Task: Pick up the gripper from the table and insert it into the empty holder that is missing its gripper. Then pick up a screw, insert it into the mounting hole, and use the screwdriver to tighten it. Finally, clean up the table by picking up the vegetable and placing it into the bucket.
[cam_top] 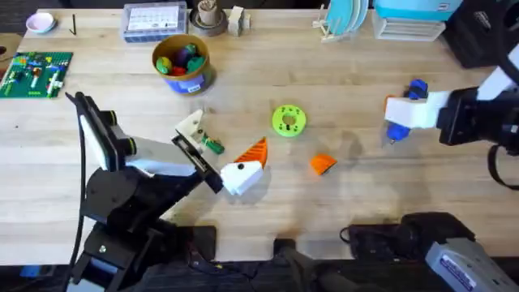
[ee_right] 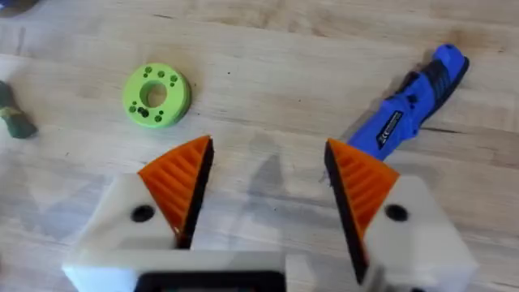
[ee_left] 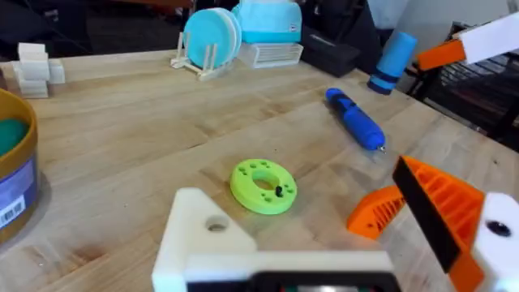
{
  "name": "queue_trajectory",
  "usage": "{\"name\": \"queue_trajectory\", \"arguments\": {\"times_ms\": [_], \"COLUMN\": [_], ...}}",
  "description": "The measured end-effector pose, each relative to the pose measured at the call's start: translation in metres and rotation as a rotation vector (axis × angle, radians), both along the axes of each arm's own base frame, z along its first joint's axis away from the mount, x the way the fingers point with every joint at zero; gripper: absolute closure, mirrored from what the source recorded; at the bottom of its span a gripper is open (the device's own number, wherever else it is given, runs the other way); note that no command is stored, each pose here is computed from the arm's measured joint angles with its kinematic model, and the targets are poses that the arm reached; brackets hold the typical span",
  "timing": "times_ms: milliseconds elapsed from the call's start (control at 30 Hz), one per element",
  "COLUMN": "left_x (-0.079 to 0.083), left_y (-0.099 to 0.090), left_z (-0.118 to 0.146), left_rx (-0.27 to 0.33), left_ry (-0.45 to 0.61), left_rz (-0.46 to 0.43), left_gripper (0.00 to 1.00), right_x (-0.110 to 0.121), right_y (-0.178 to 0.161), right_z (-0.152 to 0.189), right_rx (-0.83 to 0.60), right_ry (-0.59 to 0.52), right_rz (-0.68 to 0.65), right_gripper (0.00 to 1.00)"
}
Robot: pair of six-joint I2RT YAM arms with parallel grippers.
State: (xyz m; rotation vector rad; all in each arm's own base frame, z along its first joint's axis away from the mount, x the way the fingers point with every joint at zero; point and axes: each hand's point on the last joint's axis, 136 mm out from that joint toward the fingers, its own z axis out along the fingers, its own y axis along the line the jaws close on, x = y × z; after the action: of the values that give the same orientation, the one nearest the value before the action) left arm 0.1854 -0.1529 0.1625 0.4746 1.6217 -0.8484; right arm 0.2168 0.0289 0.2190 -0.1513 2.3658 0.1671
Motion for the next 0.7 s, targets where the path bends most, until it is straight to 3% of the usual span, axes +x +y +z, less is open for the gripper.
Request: {"name": "queue_trajectory", "arguments": {"times_ms": [700], "left_x": [0.0034], "left_y": [0.0032], "left_z": [-0.0001], "left_rx": [0.001], "left_ry": [0.0], "left_rz": [0.027], "left_gripper": [0.008], "right_x": [0.0], "right_y": [0.0], "right_z": [0.0], "right_rx": [0.0], "right_ry": [0.0], "right_rz": [0.0], "right_gripper": [0.132]}}
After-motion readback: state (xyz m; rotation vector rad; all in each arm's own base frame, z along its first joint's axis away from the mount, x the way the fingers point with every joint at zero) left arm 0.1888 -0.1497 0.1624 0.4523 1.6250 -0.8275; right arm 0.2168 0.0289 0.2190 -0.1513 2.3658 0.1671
